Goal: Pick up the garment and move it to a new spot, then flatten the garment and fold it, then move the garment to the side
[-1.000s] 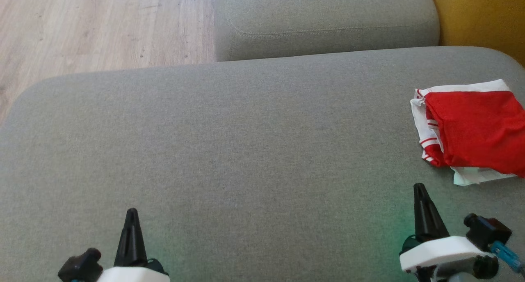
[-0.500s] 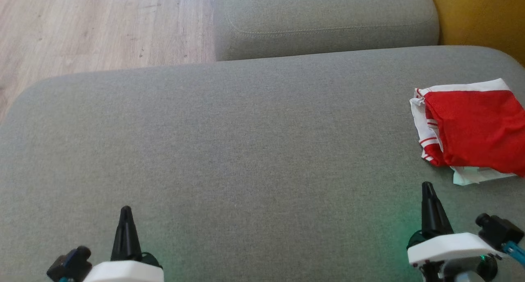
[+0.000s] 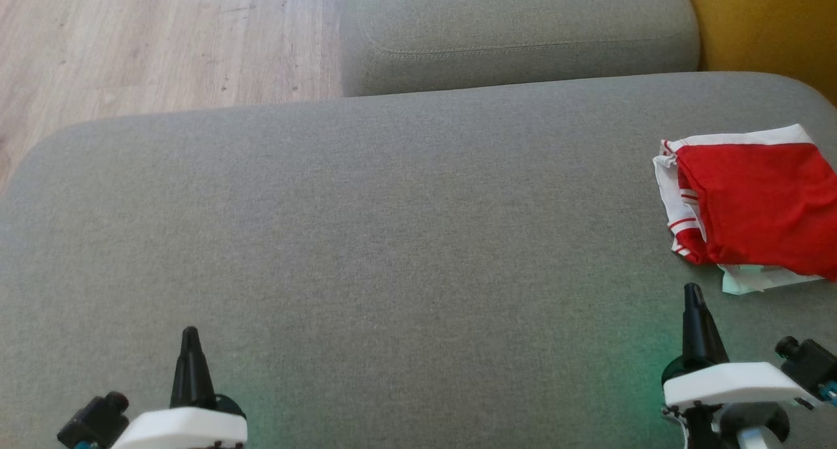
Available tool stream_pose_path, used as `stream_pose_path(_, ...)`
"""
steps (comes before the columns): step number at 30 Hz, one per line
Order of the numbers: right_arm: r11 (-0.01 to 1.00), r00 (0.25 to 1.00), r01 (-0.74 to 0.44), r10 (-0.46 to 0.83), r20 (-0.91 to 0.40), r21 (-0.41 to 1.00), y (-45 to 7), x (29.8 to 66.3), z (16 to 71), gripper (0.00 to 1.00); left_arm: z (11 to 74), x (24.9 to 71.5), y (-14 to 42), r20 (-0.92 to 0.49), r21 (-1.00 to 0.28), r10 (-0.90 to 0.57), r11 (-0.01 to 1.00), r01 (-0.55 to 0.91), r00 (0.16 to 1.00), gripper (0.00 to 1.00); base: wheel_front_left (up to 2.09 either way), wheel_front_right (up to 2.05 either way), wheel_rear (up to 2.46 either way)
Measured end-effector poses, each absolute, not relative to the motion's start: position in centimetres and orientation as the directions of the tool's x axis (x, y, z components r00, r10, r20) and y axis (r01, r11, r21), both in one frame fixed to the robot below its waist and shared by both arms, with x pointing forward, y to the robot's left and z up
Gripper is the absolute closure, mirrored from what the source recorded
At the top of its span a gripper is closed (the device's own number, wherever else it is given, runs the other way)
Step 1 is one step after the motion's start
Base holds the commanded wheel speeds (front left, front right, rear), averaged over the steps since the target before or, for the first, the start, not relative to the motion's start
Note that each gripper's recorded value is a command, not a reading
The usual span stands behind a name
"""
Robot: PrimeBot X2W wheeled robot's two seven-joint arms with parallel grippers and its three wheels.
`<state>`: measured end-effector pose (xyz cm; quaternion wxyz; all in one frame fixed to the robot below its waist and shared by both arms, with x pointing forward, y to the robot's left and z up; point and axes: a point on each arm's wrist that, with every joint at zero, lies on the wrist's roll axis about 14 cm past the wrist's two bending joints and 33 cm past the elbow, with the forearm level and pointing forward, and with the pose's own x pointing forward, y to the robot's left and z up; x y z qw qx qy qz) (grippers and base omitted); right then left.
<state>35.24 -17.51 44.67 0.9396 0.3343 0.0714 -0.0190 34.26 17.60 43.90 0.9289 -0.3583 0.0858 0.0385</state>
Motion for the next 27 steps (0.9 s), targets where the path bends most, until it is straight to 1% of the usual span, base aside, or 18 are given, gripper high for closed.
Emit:
stream_pose_path(14, 0.667, 0.986, 0.128, -0.009, -0.164, 0.734, -18.2, 35.3, 44.6, 1.0, 44.1, 34.8, 17.9, -0.197, -0.756, 0.011, 0.634, -0.159, 0.98, 1.0, 0.0, 0.0, 0.0)
stream_pose_path(27, 0.558, 0.988, 0.14, -0.021, -0.154, 0.818, -18.7, 36.0, 45.3, 1.0, 44.8, 35.4, 18.1, -0.185, -0.832, 0.009, 0.531, -0.161, 0.983, 1.0, 0.0, 0.0, 0.0)
